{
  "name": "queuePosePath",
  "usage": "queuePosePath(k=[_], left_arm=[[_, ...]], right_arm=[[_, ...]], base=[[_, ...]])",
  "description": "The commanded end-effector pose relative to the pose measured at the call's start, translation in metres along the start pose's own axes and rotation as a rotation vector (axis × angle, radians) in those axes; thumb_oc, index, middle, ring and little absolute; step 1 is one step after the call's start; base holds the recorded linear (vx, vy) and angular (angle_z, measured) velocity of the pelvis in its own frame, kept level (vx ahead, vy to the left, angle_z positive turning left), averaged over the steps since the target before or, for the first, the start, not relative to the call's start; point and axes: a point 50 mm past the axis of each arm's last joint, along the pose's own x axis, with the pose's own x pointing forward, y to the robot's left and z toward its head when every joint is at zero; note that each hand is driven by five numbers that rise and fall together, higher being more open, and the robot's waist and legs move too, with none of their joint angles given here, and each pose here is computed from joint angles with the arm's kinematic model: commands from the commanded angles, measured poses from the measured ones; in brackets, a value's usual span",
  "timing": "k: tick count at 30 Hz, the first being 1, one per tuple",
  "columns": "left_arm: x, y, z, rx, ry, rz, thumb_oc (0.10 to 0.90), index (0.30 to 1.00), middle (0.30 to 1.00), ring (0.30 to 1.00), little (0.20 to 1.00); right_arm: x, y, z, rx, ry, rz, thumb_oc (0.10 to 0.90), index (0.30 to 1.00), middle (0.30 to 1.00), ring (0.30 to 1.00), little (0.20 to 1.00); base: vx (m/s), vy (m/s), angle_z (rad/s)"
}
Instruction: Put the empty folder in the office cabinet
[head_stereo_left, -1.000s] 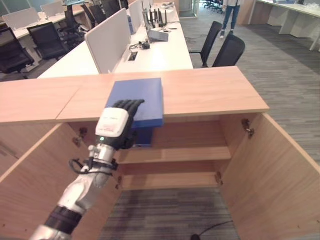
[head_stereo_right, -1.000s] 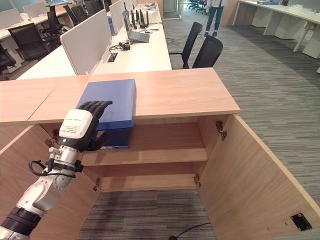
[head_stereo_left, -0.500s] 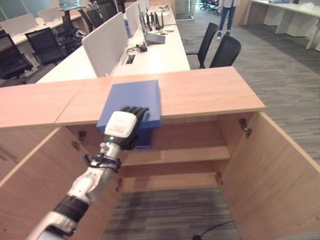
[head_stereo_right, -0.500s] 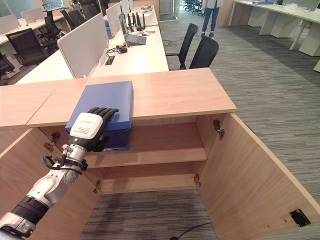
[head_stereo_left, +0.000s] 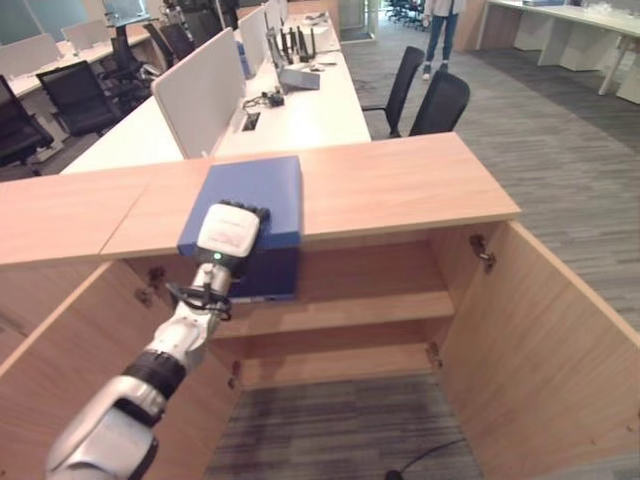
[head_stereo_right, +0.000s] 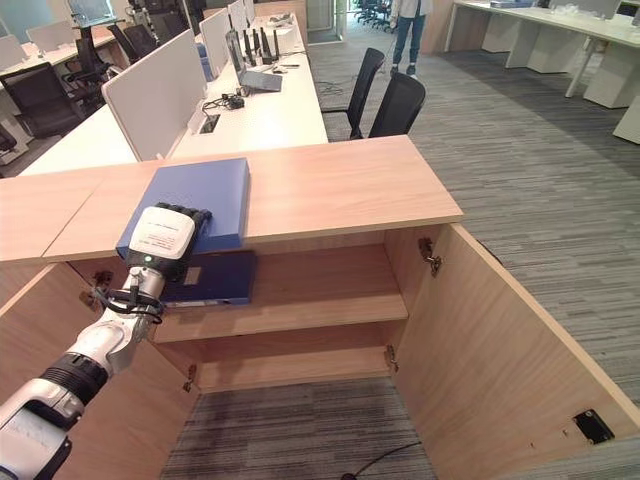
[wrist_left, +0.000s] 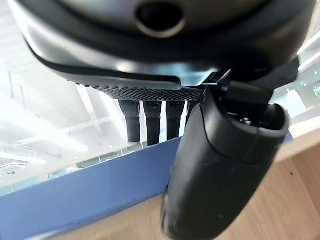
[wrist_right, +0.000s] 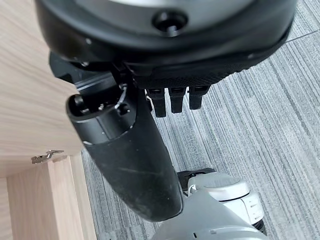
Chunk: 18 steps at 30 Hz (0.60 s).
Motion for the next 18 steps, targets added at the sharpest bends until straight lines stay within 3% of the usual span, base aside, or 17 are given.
queuePosePath(k=[1, 4, 10, 12, 18], left_arm=[[0.020, 0.024, -0.024, 0.045, 0.069, 0.072, 0.400, 0.300, 0.300, 0.300, 0.300], [0.008, 0.018, -0.021, -0.031, 0.087, 0.082, 0.400, 0.300, 0.300, 0.300, 0.300], [-0.021, 0.023, -0.004, -0.332, 0.096, 0.170, 0.400, 0.300, 0.300, 0.300, 0.300], [-0.038, 0.023, 0.009, -0.506, 0.096, 0.179, 0.400, 0.300, 0.300, 0.300, 0.300], [-0.085, 0.022, 0.044, -0.964, 0.005, 0.021, 0.400, 0.300, 0.300, 0.300, 0.300]], right_arm=[[0.002, -0.011, 0.012, 0.000, -0.025, -0.054, 0.800, 0.900, 0.900, 0.900, 0.900], [0.002, -0.010, 0.010, 0.014, -0.022, -0.058, 0.800, 0.900, 0.900, 0.900, 0.900], [0.001, -0.005, 0.006, 0.050, -0.013, -0.060, 0.800, 0.900, 0.900, 0.900, 0.900], [0.001, -0.001, 0.006, 0.057, -0.011, -0.052, 0.800, 0.900, 0.900, 0.900, 0.900], [0.001, 0.001, 0.011, 0.052, -0.035, -0.037, 0.800, 0.900, 0.900, 0.900, 0.900]], base=[[0.01, 0.009, -0.03], [0.00, 0.000, 0.00], [0.00, 0.000, 0.00], [0.00, 0.000, 0.00], [0.00, -0.005, 0.03]])
